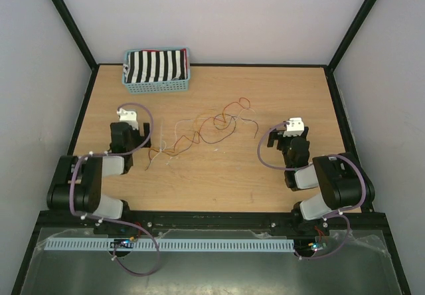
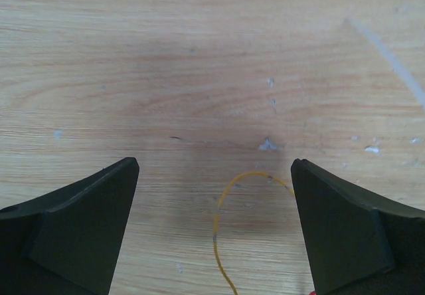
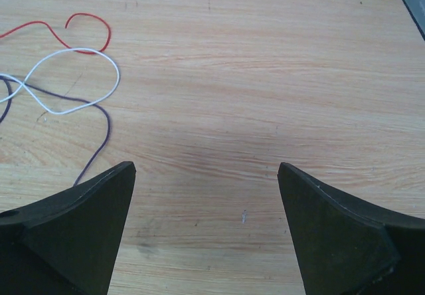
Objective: Zip-tie the wires
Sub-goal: Reset both arms
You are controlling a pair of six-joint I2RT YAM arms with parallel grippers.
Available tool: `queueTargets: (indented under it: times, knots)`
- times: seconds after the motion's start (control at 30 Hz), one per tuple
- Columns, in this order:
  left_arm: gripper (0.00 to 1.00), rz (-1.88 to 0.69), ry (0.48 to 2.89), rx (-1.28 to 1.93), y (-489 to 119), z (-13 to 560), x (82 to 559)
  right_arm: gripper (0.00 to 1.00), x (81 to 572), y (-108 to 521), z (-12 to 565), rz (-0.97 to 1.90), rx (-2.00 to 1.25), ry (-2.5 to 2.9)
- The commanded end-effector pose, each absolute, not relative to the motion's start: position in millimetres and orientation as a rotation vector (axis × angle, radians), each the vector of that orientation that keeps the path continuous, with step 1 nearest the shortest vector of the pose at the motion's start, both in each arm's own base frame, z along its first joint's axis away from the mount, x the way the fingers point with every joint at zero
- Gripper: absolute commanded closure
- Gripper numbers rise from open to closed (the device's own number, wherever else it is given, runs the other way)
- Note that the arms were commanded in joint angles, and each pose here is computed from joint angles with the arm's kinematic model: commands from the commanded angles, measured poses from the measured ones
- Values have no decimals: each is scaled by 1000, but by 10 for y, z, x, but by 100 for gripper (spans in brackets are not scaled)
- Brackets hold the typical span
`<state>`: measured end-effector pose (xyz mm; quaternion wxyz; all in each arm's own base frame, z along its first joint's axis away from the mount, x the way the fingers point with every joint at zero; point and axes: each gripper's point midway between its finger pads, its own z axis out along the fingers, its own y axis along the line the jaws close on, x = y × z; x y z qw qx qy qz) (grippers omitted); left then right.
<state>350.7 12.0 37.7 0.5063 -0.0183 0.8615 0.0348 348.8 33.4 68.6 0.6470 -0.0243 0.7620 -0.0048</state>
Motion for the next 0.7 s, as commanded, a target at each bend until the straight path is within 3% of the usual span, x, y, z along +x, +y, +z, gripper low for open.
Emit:
queueTargets:
  times: [0.0,0.23,0.67]
  knots:
    - [1,90,1812,80,28,624,3780,1,3573,328,877,-18,-35,1661]
    - [1,120,1944,-4,154,507,3840,1,3587,328,861,-28,-31,1675]
    - [1,124,1933,3,146,514,3845,1,3583,329,868,-28,-33,1671]
